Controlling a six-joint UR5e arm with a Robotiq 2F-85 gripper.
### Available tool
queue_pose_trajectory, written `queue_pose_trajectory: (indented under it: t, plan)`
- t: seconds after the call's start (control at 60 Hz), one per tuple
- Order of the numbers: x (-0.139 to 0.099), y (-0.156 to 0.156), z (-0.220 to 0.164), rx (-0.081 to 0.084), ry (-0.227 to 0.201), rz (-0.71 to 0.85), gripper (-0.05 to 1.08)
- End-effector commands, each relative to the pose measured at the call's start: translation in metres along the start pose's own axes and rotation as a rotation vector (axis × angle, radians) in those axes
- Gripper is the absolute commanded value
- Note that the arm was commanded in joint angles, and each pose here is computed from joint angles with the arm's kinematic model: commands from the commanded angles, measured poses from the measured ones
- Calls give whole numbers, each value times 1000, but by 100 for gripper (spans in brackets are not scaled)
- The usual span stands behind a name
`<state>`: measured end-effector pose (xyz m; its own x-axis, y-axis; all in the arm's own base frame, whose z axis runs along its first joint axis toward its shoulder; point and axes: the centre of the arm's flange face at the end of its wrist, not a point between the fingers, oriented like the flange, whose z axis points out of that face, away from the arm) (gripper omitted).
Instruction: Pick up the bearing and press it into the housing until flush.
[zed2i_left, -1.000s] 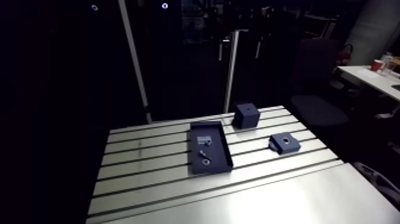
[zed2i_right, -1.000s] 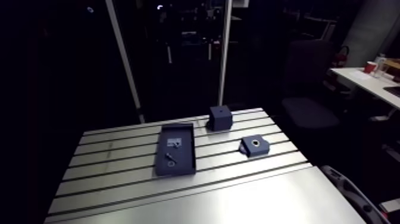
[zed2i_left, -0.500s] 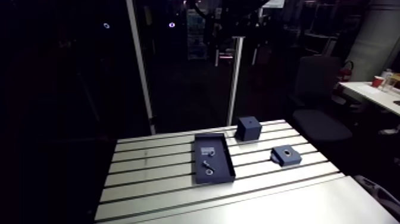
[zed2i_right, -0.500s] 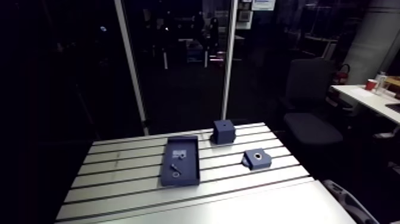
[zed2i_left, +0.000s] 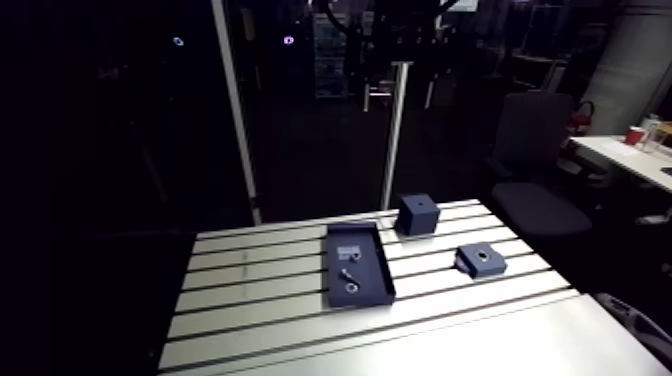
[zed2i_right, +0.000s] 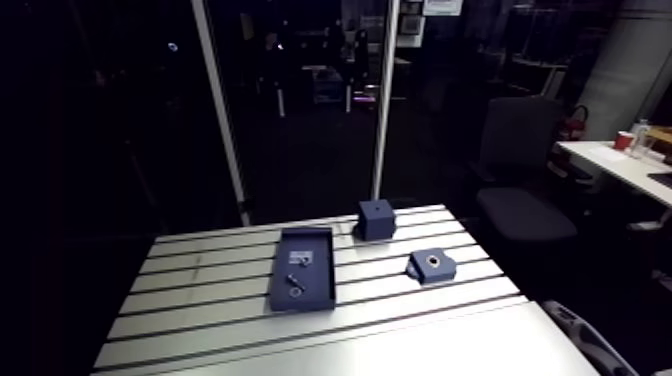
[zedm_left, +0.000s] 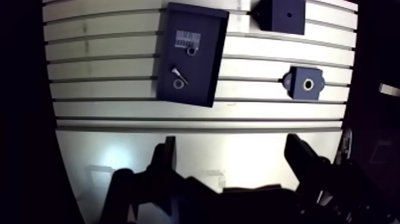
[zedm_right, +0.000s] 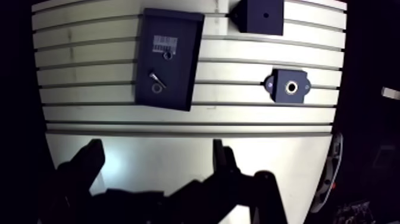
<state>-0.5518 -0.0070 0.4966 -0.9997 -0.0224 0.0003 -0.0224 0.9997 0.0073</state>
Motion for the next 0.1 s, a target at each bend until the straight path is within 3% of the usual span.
queue_pose_trajectory:
  t: [0.017,0.1]
  plan:
    - [2,0,0,0,7,0,2]
    - [2,0,1,1,7,0,2]
